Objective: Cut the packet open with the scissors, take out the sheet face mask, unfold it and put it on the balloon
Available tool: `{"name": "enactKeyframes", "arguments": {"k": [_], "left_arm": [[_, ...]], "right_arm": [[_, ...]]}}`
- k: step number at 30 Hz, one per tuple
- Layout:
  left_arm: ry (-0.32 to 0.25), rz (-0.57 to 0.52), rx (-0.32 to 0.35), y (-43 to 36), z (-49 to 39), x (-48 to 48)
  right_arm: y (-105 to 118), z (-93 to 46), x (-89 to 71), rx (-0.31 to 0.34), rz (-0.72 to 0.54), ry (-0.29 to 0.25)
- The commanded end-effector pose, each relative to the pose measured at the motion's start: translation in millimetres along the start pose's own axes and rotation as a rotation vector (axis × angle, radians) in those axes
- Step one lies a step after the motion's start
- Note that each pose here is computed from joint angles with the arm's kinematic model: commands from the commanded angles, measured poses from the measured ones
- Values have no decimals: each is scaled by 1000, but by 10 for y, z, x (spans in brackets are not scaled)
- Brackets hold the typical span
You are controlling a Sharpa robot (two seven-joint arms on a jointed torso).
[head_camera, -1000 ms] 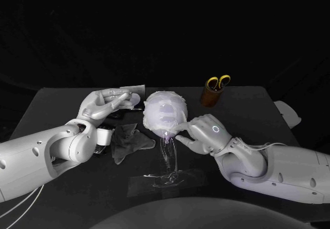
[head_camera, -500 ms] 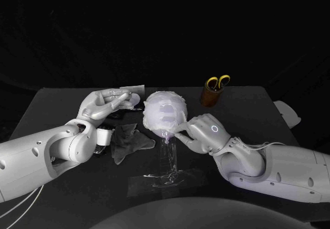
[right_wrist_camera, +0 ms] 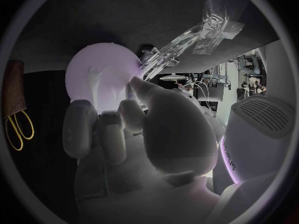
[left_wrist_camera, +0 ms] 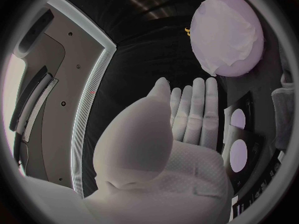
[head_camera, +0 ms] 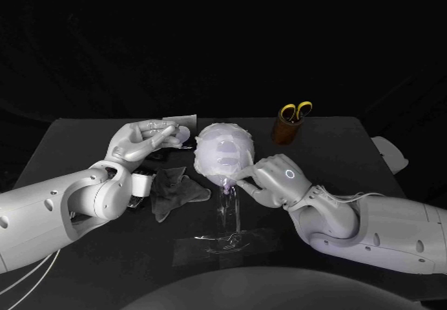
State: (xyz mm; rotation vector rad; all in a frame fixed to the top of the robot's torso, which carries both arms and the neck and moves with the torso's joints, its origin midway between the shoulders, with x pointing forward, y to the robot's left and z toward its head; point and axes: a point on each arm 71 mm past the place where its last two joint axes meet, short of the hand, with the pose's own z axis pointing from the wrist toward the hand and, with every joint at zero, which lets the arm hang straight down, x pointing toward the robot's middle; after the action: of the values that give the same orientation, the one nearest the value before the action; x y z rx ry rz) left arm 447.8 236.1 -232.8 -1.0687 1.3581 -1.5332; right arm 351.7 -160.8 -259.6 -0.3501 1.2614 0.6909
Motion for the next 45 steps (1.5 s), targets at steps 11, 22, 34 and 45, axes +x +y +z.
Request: {"name": "enactKeyframes", "arguments": {"k": [11, 22, 34, 45], "left_arm": [[18, -7, 4, -6, 11, 35], [18, -8, 1, 7, 10, 34], [16, -6, 0, 13, 7, 26], [16, -7, -2, 17, 5, 30]], "right_arm": [[29, -16, -19, -25, -9, 6], [16, -77, -60, -16, -6, 31], [-57, -235, -184, 40, 46, 49], [-204, -271, -162, 263, 266, 63]]}}
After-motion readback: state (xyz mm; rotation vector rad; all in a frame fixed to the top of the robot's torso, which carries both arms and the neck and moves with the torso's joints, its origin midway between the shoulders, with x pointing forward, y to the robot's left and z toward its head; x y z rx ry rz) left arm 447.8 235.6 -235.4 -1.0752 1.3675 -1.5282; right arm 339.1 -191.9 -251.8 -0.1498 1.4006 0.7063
